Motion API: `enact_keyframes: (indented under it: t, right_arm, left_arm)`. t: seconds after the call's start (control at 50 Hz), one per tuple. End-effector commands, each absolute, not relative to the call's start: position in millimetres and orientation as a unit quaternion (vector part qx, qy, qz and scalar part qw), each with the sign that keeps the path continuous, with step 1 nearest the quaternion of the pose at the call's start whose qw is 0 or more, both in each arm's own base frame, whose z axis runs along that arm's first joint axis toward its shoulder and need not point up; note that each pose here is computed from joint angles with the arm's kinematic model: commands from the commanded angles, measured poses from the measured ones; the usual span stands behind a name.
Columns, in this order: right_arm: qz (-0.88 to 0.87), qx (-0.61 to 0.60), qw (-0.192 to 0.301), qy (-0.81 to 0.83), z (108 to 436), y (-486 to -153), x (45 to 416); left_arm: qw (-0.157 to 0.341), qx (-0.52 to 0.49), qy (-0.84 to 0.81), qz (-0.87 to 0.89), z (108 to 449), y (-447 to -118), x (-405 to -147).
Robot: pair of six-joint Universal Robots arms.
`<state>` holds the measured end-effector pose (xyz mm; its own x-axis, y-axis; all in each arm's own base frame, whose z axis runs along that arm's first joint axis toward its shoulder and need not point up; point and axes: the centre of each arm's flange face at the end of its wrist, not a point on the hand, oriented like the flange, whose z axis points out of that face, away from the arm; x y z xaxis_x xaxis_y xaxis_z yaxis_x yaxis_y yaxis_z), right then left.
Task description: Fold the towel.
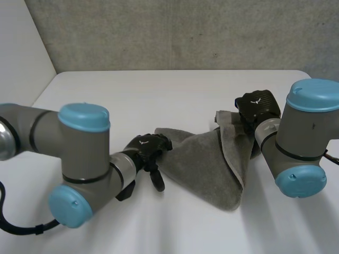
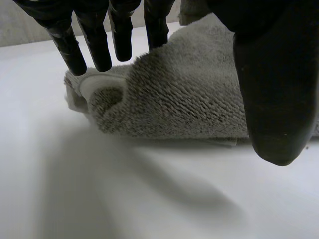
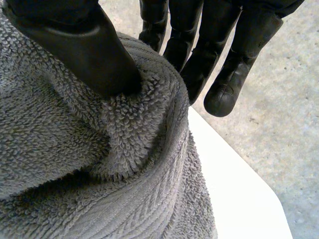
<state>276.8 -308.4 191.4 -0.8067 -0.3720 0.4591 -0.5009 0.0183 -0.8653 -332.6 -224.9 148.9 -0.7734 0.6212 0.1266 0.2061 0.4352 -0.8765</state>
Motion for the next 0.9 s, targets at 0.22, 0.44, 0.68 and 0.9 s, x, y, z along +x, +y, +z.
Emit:
enact_keyframes:
  t: [0.22, 0.44, 0.68, 0.9]
  right_arm:
    - [0.61, 0.324, 0.045, -0.722, 183, -303, 280]
    - [0.652, 0.307, 0.038, -0.692, 265, -285, 270]
    - [0.753, 0.245, -0.017, -0.611, 399, -249, 245]
    - [0.655, 0.296, -0.03, -0.695, 303, -280, 265]
  left_arm:
    - [0.212, -0.219, -0.78, 0.546, 120, -231, -353]
    - [0.226, -0.136, -0.697, 0.667, 238, -239, -335]
    - [0.288, -0.101, -0.547, 0.779, 387, -229, -295]
    - [0.236, -0.127, -0.692, 0.67, 271, -279, -303]
